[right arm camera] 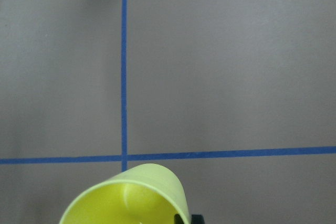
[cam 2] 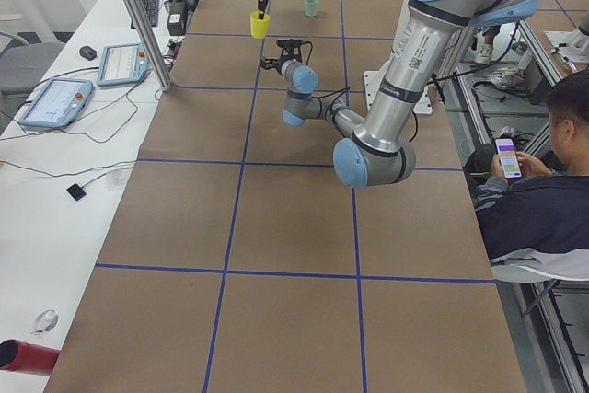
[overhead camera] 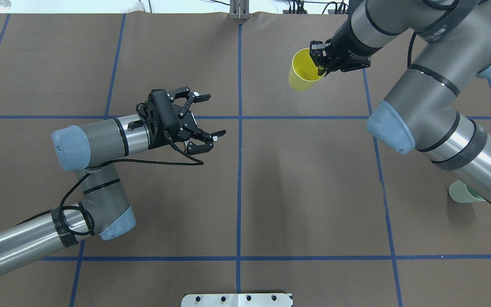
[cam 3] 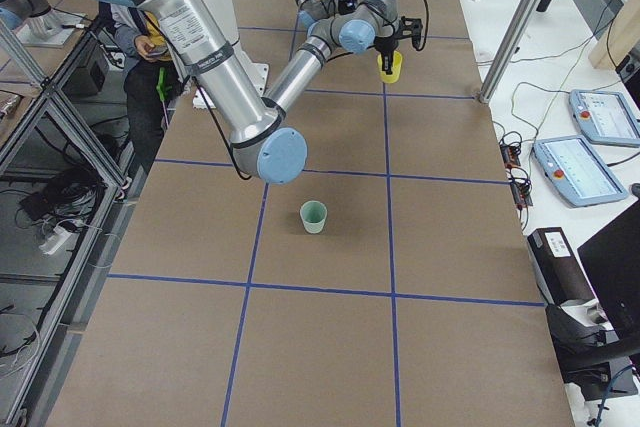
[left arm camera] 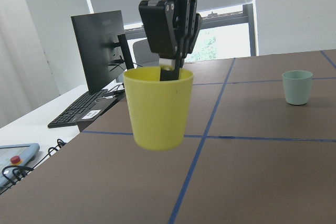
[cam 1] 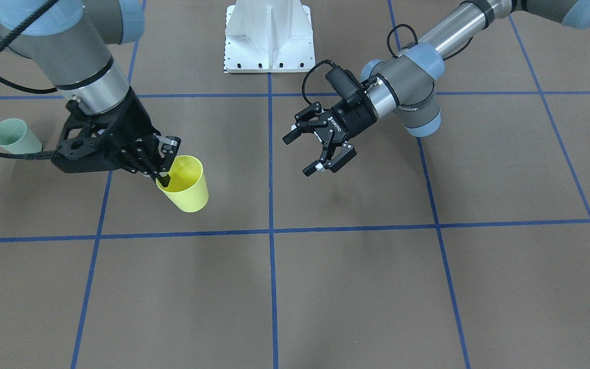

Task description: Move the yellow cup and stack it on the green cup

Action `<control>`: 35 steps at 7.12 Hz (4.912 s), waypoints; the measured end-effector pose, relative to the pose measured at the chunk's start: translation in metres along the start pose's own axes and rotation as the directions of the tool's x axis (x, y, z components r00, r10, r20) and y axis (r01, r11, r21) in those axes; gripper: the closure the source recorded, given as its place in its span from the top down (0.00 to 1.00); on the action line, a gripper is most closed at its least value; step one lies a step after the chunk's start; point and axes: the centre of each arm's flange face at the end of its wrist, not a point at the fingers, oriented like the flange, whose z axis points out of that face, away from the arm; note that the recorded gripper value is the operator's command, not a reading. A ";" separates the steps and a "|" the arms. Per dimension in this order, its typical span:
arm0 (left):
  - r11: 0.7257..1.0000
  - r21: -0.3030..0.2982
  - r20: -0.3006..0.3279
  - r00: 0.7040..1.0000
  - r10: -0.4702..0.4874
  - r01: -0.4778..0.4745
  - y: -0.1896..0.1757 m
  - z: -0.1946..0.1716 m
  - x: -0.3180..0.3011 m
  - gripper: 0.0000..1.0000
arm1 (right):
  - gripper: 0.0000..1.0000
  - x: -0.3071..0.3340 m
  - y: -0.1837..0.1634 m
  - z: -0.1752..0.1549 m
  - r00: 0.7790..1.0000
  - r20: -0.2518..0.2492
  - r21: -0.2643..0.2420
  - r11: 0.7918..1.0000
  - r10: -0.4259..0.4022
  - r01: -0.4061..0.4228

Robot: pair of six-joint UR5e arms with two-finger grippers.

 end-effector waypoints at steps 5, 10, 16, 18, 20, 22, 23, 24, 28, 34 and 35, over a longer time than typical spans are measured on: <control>0.937 -0.332 0.228 0.973 -0.030 0.107 0.035 -0.025 -0.100 0.99 | 0.00 0.103 -0.055 -0.031 0.993 -0.103 0.017 0.998 -0.065 0.067; 0.696 -0.626 0.458 0.888 -0.035 0.350 0.089 -0.186 -0.230 1.00 | 0.00 0.270 -0.061 -0.062 0.958 -0.135 -0.069 0.967 -0.253 0.246; 0.270 -0.559 0.736 0.620 -0.272 0.784 0.072 -0.422 -0.323 1.00 | 0.00 0.376 -0.011 -0.106 0.926 -0.102 -0.102 0.929 -0.364 0.354; 0.192 -0.612 0.701 0.639 -0.318 0.767 0.121 -0.476 -0.306 1.00 | 0.00 0.379 0.009 -0.112 0.931 -0.083 -0.106 0.932 -0.355 0.346; 0.112 -0.596 0.722 0.592 -0.359 0.795 0.149 -0.508 -0.290 1.00 | 0.00 0.386 0.037 -0.106 0.949 -0.046 -0.141 0.942 -0.312 0.303; 0.077 -0.587 0.734 0.570 -0.370 0.806 0.153 -0.514 -0.286 1.00 | 0.00 0.384 0.069 -0.083 0.961 -0.033 -0.183 0.947 -0.275 0.265; 0.075 -0.587 0.734 0.568 -0.371 0.806 0.152 -0.514 -0.286 1.00 | 0.00 0.397 0.094 -0.073 0.962 -0.024 -0.183 0.947 -0.272 0.264; 0.075 -0.586 0.734 0.568 -0.372 0.807 0.152 -0.514 -0.285 1.00 | 0.00 0.409 0.120 -0.065 0.963 -0.012 -0.180 0.948 -0.270 0.264; 0.077 -0.587 0.733 0.569 -0.373 0.806 0.151 -0.514 -0.286 1.00 | 0.00 0.426 0.159 -0.037 0.955 -0.039 -0.220 0.935 -0.295 0.280; 0.076 -0.586 0.734 0.569 -0.372 0.806 0.153 -0.515 -0.286 1.00 | 0.00 0.427 0.158 -0.024 0.949 -0.058 -0.234 0.928 -0.311 0.290; 0.077 -0.586 0.734 0.569 -0.372 0.807 0.153 -0.515 -0.286 1.00 | 0.00 0.427 0.157 -0.023 0.948 -0.058 -0.234 0.928 -0.312 0.290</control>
